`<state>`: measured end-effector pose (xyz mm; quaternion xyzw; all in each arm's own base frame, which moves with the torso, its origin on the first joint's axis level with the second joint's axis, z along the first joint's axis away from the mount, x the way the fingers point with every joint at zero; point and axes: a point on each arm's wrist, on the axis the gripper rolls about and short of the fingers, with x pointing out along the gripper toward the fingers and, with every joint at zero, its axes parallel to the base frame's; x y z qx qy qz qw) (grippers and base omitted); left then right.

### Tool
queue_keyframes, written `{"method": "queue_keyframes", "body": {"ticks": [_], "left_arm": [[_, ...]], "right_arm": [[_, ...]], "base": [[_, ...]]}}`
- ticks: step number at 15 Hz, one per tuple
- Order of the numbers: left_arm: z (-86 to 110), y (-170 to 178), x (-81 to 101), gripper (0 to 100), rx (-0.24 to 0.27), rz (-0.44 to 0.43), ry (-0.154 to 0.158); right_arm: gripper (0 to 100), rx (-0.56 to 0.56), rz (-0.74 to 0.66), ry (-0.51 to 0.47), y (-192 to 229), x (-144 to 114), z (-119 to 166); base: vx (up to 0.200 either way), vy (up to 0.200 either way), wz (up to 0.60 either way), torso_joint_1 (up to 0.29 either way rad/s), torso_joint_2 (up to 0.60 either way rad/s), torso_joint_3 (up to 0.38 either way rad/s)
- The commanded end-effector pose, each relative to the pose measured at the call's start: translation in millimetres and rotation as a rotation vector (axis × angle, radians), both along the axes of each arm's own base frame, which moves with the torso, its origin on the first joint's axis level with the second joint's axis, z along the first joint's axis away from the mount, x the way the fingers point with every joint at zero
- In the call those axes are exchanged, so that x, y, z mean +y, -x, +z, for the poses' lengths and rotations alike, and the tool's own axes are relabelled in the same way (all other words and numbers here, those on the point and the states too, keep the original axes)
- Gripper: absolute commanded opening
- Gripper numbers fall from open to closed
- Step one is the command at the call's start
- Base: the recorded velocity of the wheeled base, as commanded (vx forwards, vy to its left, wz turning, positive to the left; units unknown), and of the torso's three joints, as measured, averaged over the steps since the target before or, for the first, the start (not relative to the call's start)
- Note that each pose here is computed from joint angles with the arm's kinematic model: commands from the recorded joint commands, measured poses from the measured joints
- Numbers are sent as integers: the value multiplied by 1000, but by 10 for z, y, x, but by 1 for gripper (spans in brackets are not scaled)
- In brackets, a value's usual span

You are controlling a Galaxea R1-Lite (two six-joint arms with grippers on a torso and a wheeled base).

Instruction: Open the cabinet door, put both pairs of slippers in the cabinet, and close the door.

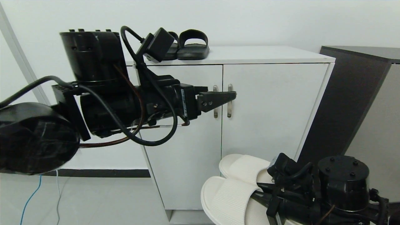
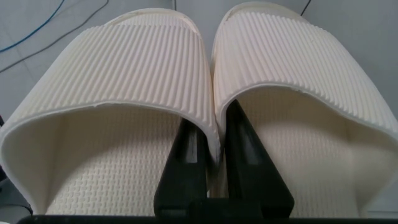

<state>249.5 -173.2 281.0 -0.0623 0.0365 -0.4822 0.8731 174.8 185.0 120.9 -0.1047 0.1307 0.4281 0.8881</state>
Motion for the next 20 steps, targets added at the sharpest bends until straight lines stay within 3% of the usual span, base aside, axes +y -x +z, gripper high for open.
{"method": "queue_keyframes", "body": {"ticks": [1,3,7,10,12,20], "left_arm": [[-134,-216,-168,100,35,-28,-18],[-192,-334,-268,100,64,-47,-15],[-104,-462,-351,100,165,-147,78],[-151,-563,-433,100,172,-128,78],[-199,-603,-531,100,172,-33,79],[-234,-751,-524,100,185,69,72]], "right_arm": [[0,4,2,4,-4,9,-15],[0,12,0,16,-15,15,-50],[0,21,-5,26,-34,22,-88],[0,16,-12,22,-48,2,-74],[0,8,-16,15,-50,-7,-71],[0,7,-18,14,-49,-9,-80]], "base": [[0,0,0,0,0,0],[0,0,0,0,0,0],[0,0,0,0,0,0],[0,0,0,0,0,0],[0,0,0,0,0,0],[0,0,0,0,0,0]]}}
